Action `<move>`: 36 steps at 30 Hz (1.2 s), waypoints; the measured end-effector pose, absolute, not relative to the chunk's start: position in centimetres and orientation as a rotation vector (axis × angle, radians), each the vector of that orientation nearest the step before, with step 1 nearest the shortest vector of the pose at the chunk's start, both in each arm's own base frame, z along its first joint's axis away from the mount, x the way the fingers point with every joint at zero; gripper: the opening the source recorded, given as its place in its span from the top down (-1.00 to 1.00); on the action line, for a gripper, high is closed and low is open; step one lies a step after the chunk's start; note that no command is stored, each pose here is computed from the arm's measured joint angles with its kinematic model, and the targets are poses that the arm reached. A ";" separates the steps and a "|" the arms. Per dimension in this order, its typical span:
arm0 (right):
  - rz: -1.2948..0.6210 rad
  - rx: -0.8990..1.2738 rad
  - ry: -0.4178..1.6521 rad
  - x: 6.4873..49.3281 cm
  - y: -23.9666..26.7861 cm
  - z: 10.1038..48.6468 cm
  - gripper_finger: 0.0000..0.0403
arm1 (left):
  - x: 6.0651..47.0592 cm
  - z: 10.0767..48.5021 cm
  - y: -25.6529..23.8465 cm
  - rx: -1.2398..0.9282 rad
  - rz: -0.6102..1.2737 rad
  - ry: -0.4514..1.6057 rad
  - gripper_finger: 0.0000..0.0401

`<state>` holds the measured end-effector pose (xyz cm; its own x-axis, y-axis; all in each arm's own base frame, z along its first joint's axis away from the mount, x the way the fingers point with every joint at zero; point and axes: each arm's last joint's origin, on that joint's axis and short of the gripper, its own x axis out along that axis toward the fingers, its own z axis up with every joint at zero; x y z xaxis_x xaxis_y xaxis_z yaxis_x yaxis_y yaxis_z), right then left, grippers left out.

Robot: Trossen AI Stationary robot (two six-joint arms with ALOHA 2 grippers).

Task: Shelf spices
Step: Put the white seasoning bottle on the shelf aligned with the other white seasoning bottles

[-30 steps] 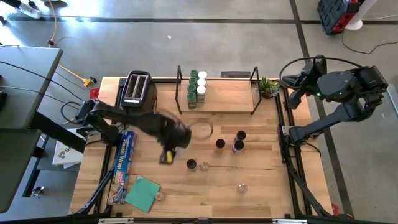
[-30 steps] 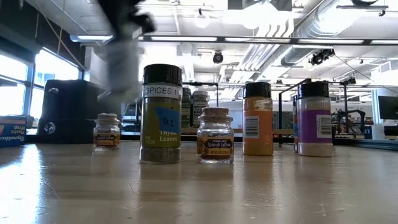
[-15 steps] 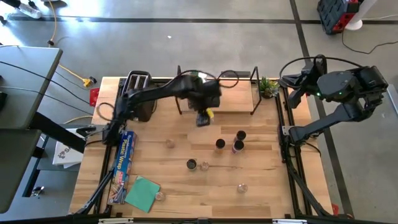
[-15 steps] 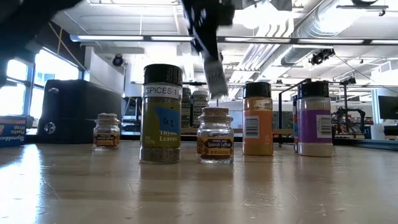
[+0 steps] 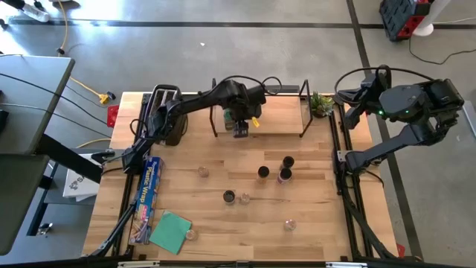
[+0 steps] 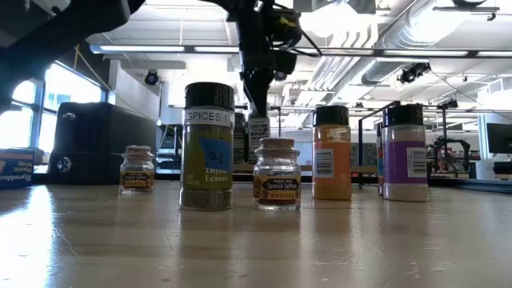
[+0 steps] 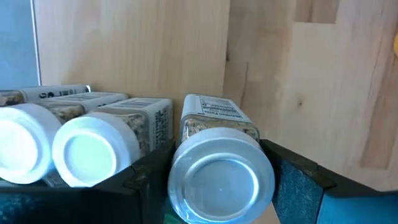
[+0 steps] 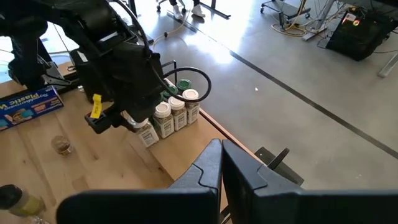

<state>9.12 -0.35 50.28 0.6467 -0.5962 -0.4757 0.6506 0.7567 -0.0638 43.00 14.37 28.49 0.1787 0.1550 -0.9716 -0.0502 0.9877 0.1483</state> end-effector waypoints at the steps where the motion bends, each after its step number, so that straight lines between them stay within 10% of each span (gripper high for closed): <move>1: -0.711 0.116 0.498 9.1 -0.3 50.3 0.98 | 43.0 28.5 14.4 0.094 0.143 1.383 -0.10; 36: -0.709 0.111 0.501 9.1 -0.3 50.3 0.98 | 42.9 28.6 15.7 0.184 0.293 1.393 -0.31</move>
<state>9.13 -0.34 50.28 0.6469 -0.5956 -0.4763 0.6477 0.7588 -0.0692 42.88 15.68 28.57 0.1494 0.3094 -0.9391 -0.0947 0.9499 0.2978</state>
